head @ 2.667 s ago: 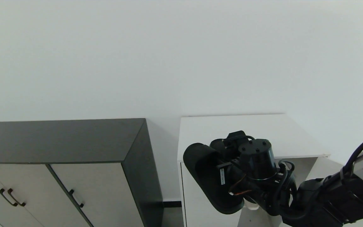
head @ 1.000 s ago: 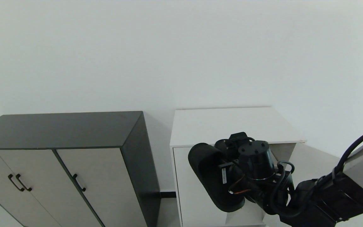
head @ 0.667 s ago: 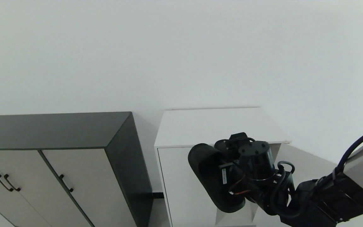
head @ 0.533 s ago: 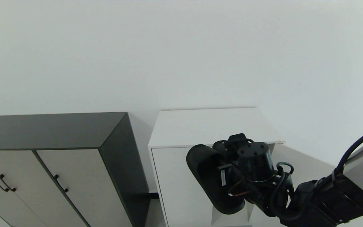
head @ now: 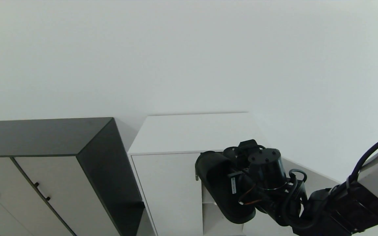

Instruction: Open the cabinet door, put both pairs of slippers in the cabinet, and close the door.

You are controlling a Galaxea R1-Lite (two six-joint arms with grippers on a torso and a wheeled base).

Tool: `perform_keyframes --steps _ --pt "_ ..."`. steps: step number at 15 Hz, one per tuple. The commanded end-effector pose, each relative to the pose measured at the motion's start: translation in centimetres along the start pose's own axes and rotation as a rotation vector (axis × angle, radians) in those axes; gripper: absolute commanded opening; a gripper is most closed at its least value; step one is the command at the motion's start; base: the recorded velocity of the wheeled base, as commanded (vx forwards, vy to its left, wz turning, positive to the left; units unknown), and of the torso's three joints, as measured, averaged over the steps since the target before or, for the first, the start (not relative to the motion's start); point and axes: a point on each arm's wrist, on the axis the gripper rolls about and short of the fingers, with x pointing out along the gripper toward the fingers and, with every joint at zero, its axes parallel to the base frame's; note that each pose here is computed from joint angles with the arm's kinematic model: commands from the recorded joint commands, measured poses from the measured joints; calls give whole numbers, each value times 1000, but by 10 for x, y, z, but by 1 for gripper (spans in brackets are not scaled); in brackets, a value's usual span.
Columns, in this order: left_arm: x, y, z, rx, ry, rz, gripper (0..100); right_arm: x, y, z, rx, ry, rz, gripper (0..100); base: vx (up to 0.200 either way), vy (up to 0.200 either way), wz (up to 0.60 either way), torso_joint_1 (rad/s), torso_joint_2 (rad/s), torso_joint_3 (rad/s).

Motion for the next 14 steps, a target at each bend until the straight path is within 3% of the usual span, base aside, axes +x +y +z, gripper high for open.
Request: perform_keyframes --steps 1,14 --pt "0 0 0 -1 1 1 0 -1 0 0 2 -5 1 0 0 0 0 0 0 0" --pt "0 0 0 -1 1 1 0 2 -11 -6 -6 -3 -25 0 0 0 0 0 0 0"
